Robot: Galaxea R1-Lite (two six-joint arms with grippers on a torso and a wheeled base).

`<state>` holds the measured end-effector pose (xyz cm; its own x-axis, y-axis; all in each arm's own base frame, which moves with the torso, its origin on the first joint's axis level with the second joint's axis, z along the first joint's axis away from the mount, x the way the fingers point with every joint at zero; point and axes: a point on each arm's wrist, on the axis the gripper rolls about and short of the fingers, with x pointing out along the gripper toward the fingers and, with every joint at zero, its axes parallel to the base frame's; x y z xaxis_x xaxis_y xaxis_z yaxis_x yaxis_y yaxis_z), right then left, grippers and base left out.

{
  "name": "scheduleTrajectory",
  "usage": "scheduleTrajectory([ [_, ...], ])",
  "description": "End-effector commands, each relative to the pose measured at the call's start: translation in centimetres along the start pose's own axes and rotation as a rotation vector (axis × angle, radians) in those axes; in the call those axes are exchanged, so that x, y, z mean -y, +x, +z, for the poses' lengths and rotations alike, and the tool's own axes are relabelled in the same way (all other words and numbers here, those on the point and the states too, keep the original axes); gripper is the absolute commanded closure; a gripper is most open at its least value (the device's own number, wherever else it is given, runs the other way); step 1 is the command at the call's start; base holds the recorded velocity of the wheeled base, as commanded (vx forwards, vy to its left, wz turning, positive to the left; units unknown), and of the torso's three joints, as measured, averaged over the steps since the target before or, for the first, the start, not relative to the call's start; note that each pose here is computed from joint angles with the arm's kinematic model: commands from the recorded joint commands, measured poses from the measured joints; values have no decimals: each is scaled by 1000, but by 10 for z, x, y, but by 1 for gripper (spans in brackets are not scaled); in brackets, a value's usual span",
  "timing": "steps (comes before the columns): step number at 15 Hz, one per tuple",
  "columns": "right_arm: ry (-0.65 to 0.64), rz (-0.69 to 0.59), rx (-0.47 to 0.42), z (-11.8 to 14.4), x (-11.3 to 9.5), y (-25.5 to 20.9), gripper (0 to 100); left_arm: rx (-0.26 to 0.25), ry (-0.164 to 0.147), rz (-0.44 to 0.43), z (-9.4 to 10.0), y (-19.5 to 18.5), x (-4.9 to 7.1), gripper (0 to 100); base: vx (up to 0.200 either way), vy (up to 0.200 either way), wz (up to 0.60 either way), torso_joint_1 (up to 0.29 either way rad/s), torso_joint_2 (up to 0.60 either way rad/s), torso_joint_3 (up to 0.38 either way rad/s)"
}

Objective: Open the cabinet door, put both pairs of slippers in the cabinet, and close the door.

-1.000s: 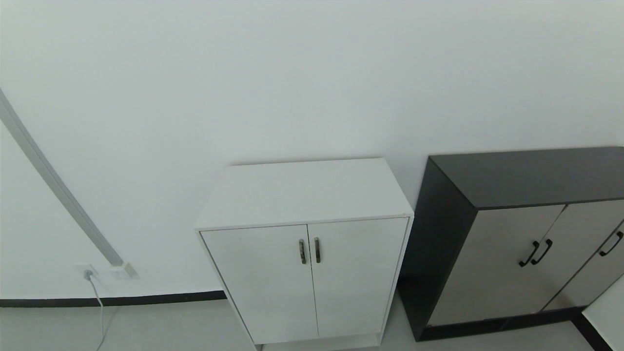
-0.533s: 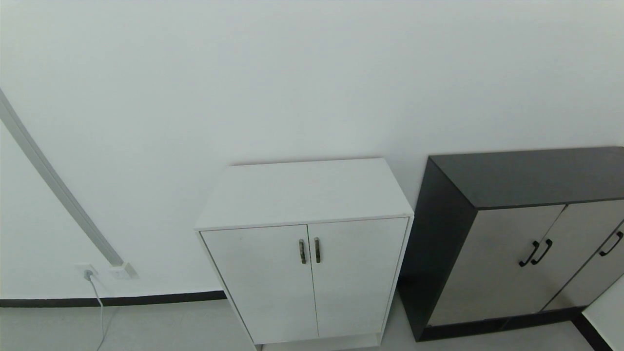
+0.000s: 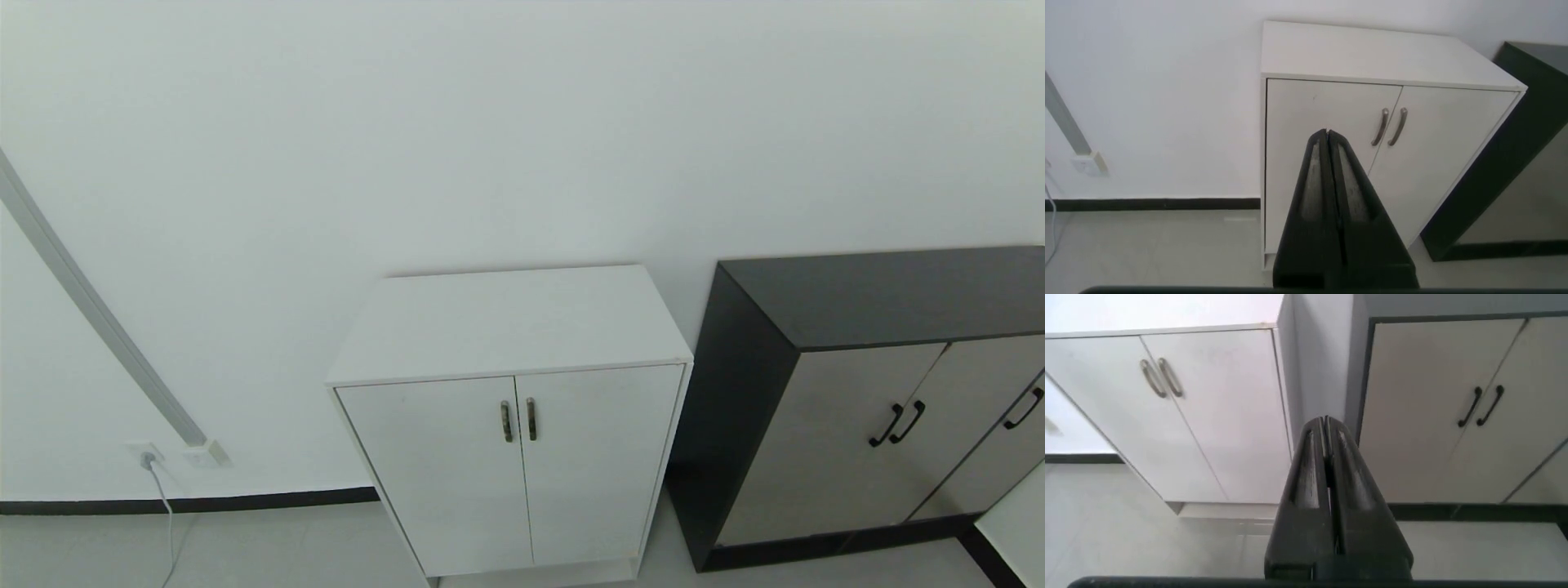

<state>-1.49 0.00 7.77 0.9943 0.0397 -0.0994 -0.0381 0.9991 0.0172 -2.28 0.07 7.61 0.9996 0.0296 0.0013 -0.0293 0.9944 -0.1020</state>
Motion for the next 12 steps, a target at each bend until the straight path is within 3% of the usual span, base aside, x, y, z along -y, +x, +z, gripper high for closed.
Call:
scheduleTrajectory([
  [1,-3,-48,33,-1,-1,-2,100,0,-1,1,0,0,0,100,0,0,0,0,0,0],
  [6,13,-33,108,-2,-1,-8,100,0,1,0,0,0,0,100,0,0,0,0,0,0],
  [12,26,-44,109,-2,0,-8,100,0,5,-4,0,0,0,100,0,0,0,0,0,0],
])
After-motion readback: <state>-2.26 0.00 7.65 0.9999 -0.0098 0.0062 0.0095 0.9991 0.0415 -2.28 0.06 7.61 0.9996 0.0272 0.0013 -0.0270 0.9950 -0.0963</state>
